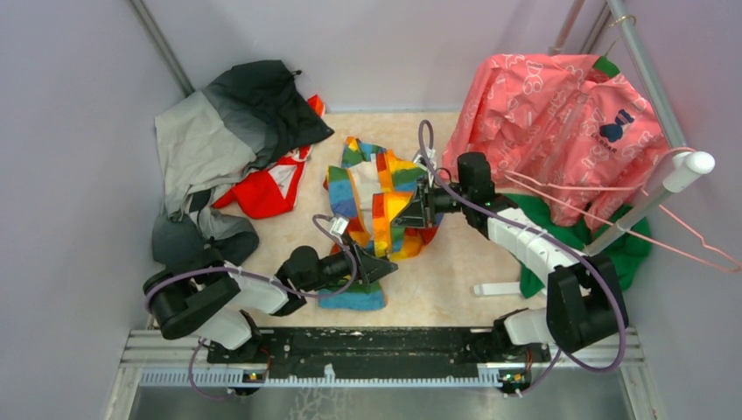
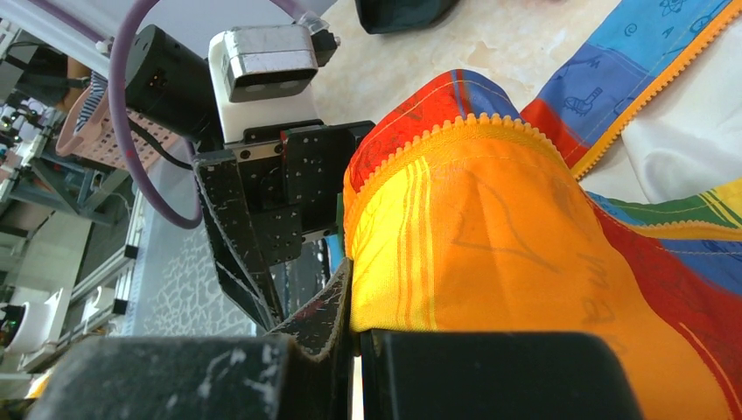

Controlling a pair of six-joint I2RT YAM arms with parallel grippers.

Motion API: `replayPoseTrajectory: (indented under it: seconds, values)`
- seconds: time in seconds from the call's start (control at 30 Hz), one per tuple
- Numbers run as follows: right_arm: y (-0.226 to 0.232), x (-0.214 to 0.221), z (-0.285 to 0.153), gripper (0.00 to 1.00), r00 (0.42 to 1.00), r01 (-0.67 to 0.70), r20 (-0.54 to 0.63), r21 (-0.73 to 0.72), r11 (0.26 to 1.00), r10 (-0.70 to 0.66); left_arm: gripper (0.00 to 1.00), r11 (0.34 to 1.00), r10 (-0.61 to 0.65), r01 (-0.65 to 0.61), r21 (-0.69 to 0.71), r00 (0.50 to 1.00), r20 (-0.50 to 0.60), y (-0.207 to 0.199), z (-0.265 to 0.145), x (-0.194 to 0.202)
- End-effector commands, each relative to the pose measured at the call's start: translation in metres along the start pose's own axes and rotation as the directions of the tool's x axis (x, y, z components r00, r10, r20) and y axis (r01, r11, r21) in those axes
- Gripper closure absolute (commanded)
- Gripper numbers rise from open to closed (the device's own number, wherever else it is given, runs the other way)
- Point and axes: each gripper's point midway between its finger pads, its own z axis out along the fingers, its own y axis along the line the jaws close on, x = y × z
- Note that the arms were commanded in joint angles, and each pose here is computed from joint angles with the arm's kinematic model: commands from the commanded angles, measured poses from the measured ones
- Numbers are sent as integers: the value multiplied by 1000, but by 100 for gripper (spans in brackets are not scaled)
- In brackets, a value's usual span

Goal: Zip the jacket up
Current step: Adjust the zipper on the jacket.

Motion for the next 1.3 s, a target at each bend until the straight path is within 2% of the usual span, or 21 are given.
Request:
replayPoseTrajectory:
  seconds: [0.0, 0.2, 0.3, 0.67, 0.87, 1.07, 1.27]
  values:
    - [4, -12, -1, 100, 999, 28, 33, -29, 999, -27, 29, 998, -18, 12, 54, 994, 112, -14, 4, -22]
    - [5, -13, -1, 100, 999, 22, 37, -34, 999, -20, 30, 999, -45, 48, -19, 993, 108, 2, 3, -18]
    - [5, -13, -1, 100, 999, 16, 39, -35, 999, -15, 30, 999, -50, 51, -5, 991, 128, -2, -1, -23]
    - [-1, -11, -2, 100, 999, 13, 38, -14, 1000, -13, 45, 987, -132, 120, 106, 984, 119, -25, -3, -27]
    - [-4, -11, -2, 100, 999, 13, 36, 1, 1000, -13, 51, 984, -156, 145, 108, 982, 106, -26, -3, -25]
    - [-6, -10, -2, 100, 999, 15, 33, 9, 1000, -15, 49, 973, -230, 229, 18, 971, 60, -9, -5, -10]
    - [-6, -9, -2, 100, 999, 11, 32, 6, 1000, -12, 44, 959, -285, 285, 12, 958, 38, -10, -2, -7]
